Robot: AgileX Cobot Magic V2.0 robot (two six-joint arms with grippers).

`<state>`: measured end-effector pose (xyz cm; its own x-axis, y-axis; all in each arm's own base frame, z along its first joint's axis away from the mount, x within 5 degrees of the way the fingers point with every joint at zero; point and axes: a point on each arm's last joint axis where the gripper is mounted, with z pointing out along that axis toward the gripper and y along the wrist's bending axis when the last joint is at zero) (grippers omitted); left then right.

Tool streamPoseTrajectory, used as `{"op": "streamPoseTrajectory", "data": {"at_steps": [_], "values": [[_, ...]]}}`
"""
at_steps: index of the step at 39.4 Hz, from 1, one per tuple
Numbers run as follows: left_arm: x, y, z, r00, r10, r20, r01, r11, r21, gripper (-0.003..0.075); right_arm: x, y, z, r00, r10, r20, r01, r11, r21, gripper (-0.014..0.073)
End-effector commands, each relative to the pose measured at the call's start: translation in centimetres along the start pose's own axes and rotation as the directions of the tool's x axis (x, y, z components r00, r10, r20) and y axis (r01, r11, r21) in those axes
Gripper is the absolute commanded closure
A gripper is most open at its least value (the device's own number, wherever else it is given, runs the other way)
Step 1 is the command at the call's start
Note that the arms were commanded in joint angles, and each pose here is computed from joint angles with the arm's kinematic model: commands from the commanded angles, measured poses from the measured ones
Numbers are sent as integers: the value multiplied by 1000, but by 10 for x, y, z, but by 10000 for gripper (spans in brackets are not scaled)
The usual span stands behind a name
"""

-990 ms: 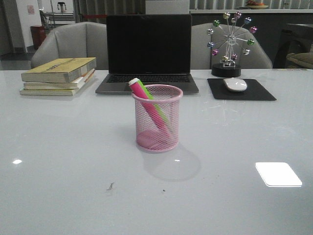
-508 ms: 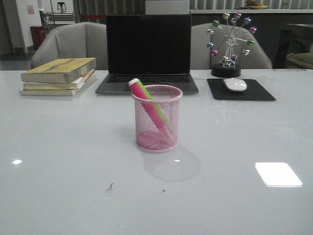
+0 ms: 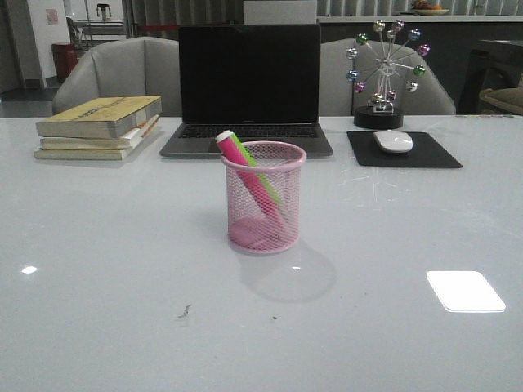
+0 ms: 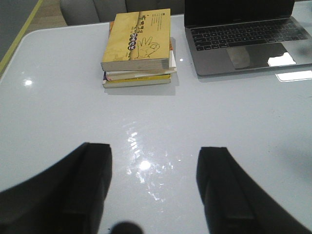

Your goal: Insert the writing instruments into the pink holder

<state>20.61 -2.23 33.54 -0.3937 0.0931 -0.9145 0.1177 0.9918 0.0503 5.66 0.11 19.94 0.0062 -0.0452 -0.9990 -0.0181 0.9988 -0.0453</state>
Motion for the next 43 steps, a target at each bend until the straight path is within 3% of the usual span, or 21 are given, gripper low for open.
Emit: {"op": "streamPoseTrajectory", "data": {"at_steps": [1, 11, 43], "values": [[-18, 0, -7, 992, -10, 123, 10, 1000, 1, 285, -3, 0, -1, 998, -17, 55, 17, 1000, 5, 545], [-18, 0, -7, 992, -10, 124, 10, 1000, 1, 285, 6, 0, -1, 999, -17, -41, 17, 1000, -2, 545], [-14, -1, 6, 995, -41, 88, 40, 999, 13, 286, 6, 0, -1, 999, -17, -43, 17, 1000, -2, 545]]}}
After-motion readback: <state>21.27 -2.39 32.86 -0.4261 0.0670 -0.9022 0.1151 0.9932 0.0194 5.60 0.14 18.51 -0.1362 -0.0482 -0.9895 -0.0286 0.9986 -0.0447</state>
